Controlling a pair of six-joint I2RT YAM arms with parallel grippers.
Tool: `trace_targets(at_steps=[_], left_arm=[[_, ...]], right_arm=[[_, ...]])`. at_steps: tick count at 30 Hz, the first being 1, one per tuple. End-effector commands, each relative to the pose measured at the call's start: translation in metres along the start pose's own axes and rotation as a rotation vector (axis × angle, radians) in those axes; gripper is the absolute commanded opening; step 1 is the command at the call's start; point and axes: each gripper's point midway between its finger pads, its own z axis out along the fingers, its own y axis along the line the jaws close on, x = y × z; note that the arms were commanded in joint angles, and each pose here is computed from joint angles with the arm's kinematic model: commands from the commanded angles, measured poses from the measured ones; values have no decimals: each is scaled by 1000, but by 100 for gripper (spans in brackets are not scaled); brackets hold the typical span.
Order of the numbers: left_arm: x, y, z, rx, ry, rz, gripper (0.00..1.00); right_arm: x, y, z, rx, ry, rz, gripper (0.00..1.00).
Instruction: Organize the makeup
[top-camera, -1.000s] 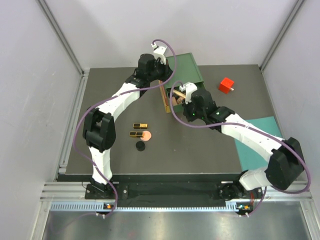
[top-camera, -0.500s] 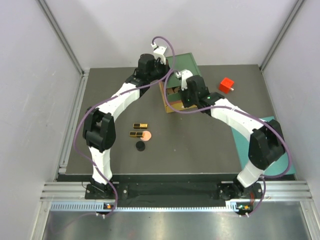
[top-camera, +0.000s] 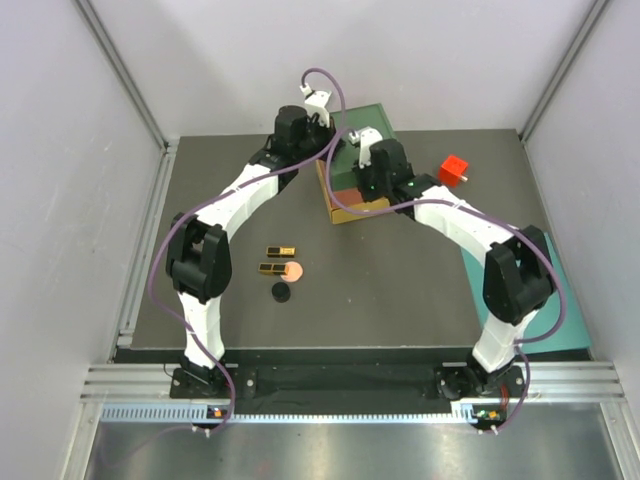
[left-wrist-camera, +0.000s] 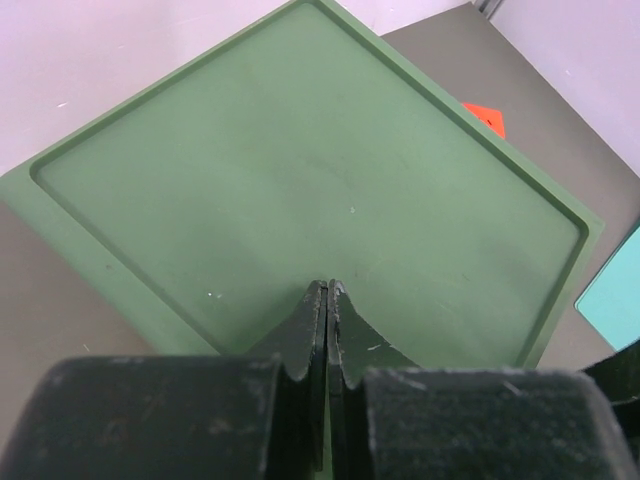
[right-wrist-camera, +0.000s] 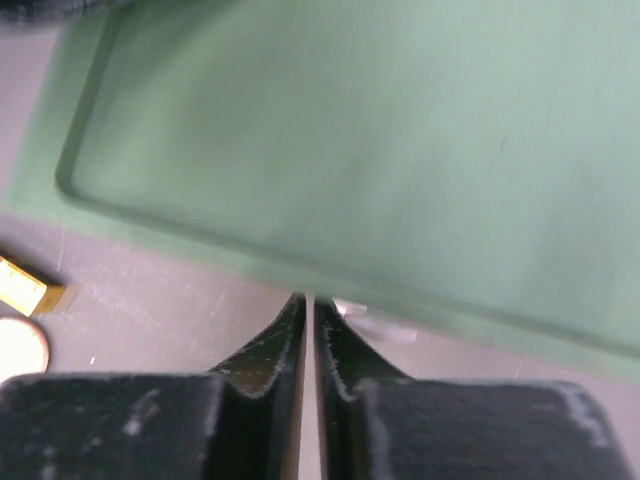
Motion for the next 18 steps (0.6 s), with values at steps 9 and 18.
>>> trace_targets(at_steps=[9,18], left_arm=[[127,31,-6,-89,384,-59,0],[131,30,-7,-82,389,-71,0]], right_arm=[[-4,13,-51,-158,-154,295,55],[9,0,-43,-200,-167,506,57]])
